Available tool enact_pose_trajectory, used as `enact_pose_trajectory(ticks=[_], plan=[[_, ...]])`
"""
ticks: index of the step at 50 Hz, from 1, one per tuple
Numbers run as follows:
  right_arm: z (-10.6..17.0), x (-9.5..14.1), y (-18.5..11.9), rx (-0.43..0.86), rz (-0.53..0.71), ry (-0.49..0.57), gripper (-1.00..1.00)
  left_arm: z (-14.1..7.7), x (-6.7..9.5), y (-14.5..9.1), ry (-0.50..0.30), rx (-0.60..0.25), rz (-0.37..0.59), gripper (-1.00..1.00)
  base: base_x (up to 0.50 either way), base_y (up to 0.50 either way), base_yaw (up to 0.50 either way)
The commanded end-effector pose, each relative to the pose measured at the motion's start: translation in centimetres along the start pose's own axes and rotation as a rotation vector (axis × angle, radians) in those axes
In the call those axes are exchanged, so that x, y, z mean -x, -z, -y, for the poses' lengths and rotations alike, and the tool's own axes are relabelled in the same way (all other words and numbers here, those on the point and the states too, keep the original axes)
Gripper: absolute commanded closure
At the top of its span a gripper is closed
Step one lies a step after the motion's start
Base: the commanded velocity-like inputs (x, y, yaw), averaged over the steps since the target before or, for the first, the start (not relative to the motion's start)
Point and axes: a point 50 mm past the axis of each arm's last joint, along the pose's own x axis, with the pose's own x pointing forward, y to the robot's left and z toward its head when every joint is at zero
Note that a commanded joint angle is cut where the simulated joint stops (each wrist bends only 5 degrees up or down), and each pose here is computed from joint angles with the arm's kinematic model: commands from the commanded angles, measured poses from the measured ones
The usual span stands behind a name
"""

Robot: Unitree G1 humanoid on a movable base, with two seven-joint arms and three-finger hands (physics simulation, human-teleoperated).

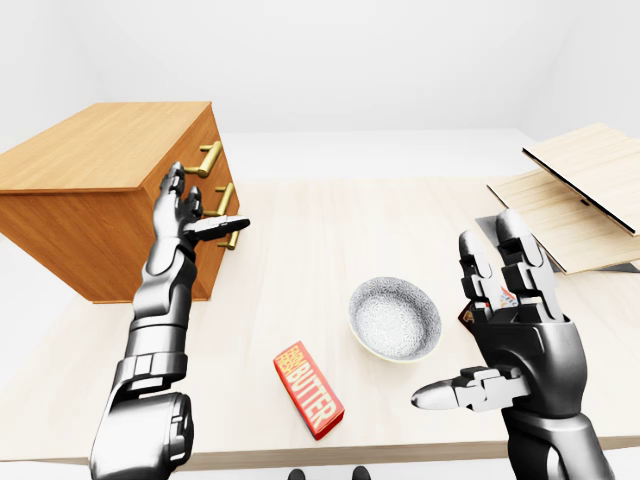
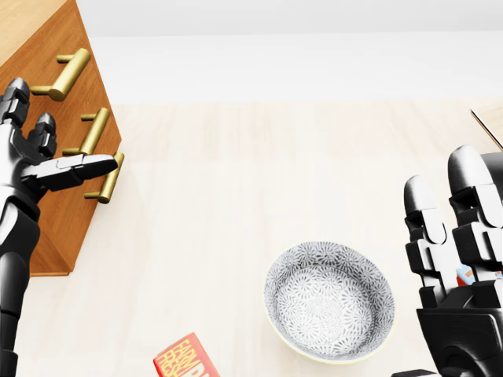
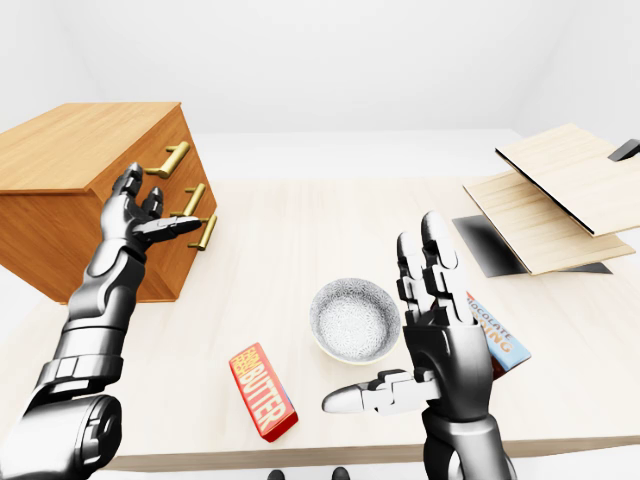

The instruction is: Close the top drawer of the cabinet and put the bowl on top of it.

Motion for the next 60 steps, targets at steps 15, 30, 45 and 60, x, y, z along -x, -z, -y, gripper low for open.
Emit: enact_pose_trajectory(ticks=[15,30,45,60], plan=[[0.0,0.0,0.1,-0.001,-0.002,0.000,-1.00,0.5,4.6,-5.0,0.005,0.020,0.309,-1.00,0.00,0.00,0.00],[0.0,0.0,0.0,0.000,-0.001,0.000,-1.00,2.0,8.5,-7.7,0.068,0.036,0.486,-1.00,0.00,0.00,0.00],[0.0,0.1,-0.1,0.001,0.004,0.000,-1.00,4.7,14.7,-11.7,0.178,0.049,0.761,-1.00,0.00,0.00,0.00],[0.1,0.0,-0.1,0.000,0.005,-0.001,-1.00,7.4,16.8,-11.4,0.254,-0.134,0.811,-1.00,0.00,0.00,0.00]])
